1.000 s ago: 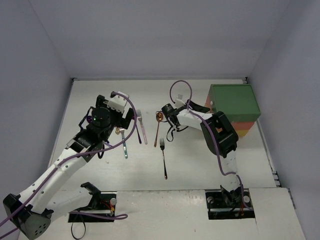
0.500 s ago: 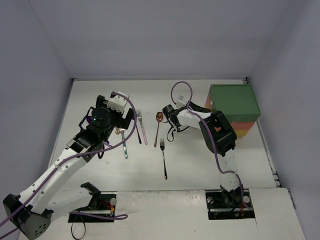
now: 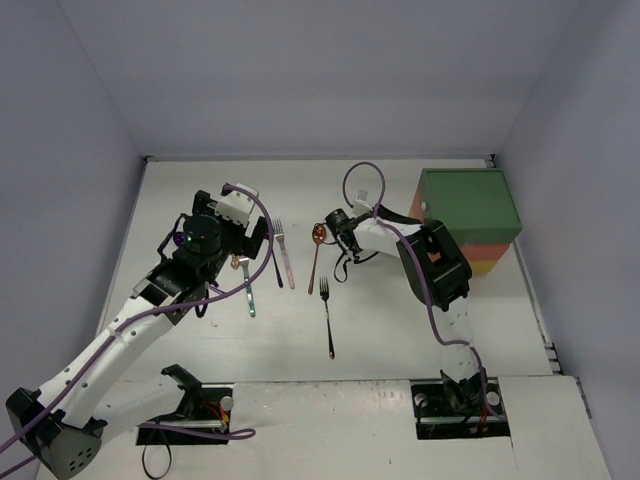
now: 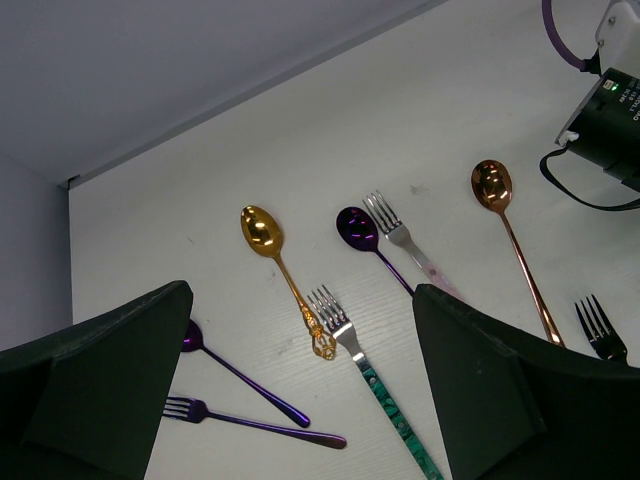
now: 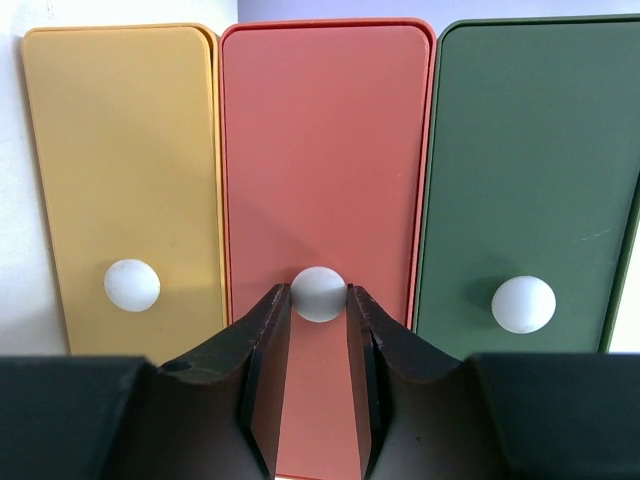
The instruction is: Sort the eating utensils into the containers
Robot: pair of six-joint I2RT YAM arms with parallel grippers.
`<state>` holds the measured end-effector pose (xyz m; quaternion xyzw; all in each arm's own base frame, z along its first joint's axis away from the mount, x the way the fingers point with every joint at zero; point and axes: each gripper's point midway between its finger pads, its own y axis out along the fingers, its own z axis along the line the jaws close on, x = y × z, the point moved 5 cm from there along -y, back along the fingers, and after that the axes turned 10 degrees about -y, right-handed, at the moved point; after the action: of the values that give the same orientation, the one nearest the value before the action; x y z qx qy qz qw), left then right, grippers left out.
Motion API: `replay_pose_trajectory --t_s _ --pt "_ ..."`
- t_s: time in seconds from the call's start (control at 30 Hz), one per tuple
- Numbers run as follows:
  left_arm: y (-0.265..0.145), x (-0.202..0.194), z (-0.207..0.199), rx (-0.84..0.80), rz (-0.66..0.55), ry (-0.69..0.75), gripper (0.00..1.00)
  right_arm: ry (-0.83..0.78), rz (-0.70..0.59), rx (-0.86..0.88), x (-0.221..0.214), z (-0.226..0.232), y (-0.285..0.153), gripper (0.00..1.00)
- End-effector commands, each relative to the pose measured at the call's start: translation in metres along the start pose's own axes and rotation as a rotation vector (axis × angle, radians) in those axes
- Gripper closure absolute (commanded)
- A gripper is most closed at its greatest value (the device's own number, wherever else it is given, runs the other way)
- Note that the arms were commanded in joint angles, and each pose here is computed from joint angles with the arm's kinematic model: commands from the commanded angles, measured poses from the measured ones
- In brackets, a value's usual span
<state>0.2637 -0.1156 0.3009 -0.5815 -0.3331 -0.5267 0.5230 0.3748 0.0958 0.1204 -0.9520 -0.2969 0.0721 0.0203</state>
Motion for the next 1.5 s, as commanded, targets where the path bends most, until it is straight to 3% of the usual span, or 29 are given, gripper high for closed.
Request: replay_pose_trajectory --t_s 0.0,0.07,0.17,0.57,0.63,0.77,1.0,1.3,1.47 --pt "-0.002 0.015 0.002 0.006 -0.073 -0.04 0.09 0.071 0.031 -0.061 0.002 -0.021 0.003 0.85" --pt "-0.002 0.016 0.002 0.008 -0.075 -0.041 0.09 0.078 0.021 -0.063 0.004 -0.023 -0.001 0.95" --pt "-0.004 0.017 0.003 0.011 -0.079 -0.042 0.09 0.096 -0.006 -0.061 0.009 -0.026 -0.011 1.0" --pt "-0.009 0.022 0.007 0.012 -0.112 -0.055 0.09 0.163 -0.2 0.017 0.032 -0.035 -0.072 0.99" --pt "-0.01 0.022 0.008 0.011 -0.115 -0.06 0.09 0.183 -0.238 0.052 0.036 -0.036 -0.082 0.95" --pt "-0.011 0.024 0.01 0.003 -0.129 -0.077 0.09 0.226 -0.307 0.123 0.042 -0.041 -0.099 0.67" --pt "-0.024 0.033 0.021 0.015 -0.201 -0.118 0.09 0.349 -0.453 0.279 0.045 -0.071 -0.132 0.36" --pt "-0.031 0.036 0.034 0.055 -0.251 -0.146 0.09 0.631 -0.574 0.594 0.042 -0.117 -0.137 0.3" --pt "-0.029 0.032 0.035 0.068 -0.233 -0.134 0.09 0.846 -0.509 0.911 0.04 -0.107 -0.109 0.3"
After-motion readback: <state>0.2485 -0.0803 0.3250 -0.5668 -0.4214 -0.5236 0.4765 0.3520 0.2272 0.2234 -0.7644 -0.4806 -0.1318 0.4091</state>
